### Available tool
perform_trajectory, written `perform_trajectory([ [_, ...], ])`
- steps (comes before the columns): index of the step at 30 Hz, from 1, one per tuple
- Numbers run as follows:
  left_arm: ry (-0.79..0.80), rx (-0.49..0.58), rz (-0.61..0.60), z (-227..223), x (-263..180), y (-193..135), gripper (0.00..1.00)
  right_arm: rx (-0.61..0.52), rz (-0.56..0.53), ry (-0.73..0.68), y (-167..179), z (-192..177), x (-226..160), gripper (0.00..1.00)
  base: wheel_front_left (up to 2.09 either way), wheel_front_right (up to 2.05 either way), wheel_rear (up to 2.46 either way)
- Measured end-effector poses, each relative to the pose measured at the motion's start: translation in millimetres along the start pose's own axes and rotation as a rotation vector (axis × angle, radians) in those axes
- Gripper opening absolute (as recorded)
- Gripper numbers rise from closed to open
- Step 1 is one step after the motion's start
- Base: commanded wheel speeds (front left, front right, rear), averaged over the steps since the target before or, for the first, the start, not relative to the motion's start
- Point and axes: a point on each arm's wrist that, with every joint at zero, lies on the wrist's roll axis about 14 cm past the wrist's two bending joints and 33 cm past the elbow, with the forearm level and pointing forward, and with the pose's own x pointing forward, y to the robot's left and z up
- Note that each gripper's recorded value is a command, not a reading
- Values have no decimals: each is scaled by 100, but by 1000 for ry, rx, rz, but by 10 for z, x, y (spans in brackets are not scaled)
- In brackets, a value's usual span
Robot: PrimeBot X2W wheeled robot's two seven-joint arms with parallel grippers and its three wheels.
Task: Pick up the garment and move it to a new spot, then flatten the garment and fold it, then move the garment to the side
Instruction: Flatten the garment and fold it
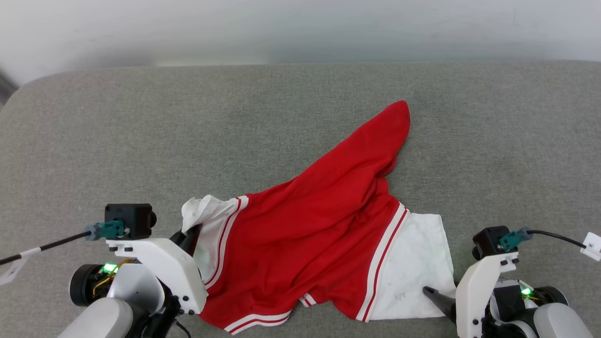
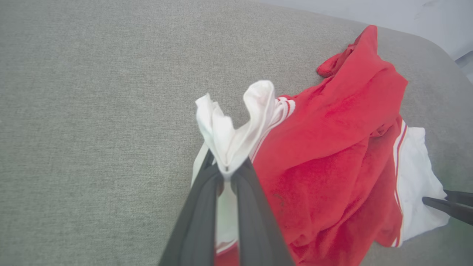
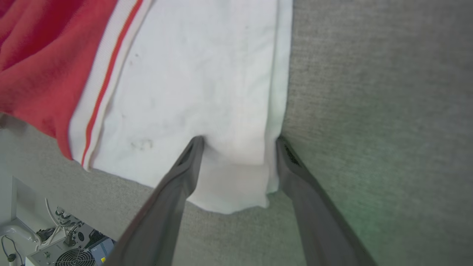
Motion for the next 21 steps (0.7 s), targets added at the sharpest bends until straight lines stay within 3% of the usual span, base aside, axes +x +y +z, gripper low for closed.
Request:
perform_trajectory([
  [1,1,-1,3,-4,8,13,0,-2,6,10,13,-4,21,18,0,0,0],
  [2,0,0,5,-1,14,23,0,-5,10,15,21,-4,34,0,0,0,0],
  [10,-57,1,17,139,-23,67,0,-23,8,-61,34,124,-66,0,0,0,0],
  [21,-291,88,-57,1093,-24,-132,0,-52,-155,-548,-405,1353,-1003,0,0,0,0],
])
